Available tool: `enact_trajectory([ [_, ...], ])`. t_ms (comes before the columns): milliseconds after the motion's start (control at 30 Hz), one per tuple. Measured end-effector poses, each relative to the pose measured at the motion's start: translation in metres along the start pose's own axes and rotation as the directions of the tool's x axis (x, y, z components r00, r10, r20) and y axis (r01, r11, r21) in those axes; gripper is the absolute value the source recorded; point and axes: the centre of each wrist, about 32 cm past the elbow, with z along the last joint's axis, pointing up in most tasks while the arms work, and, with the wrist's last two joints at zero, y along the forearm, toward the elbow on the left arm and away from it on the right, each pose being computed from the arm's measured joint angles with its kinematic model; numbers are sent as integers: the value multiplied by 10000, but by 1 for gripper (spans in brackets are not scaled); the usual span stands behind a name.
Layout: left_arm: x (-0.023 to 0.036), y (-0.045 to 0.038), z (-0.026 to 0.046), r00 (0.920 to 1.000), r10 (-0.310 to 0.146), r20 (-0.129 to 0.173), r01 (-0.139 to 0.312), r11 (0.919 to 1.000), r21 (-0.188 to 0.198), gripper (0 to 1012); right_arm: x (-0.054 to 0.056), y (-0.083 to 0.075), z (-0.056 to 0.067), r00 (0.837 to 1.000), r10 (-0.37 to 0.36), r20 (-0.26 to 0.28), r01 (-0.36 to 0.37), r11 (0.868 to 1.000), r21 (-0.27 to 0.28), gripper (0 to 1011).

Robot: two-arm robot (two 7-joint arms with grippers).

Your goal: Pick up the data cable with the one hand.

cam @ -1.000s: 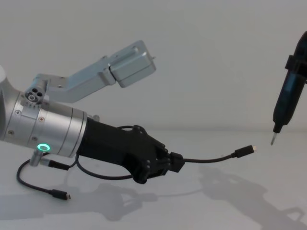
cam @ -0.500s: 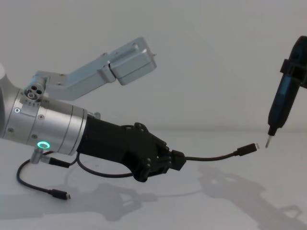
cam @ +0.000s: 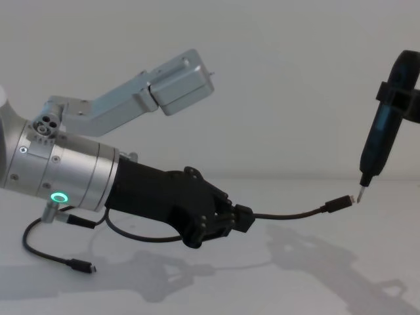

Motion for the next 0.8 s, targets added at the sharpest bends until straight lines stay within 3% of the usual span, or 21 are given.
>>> enact_trajectory([
  [800, 0, 1, 2, 10000, -6, 15, 6, 10000, -12, 45, -23, 36, -18, 9999, 14, 130, -13, 10000, -30, 274],
])
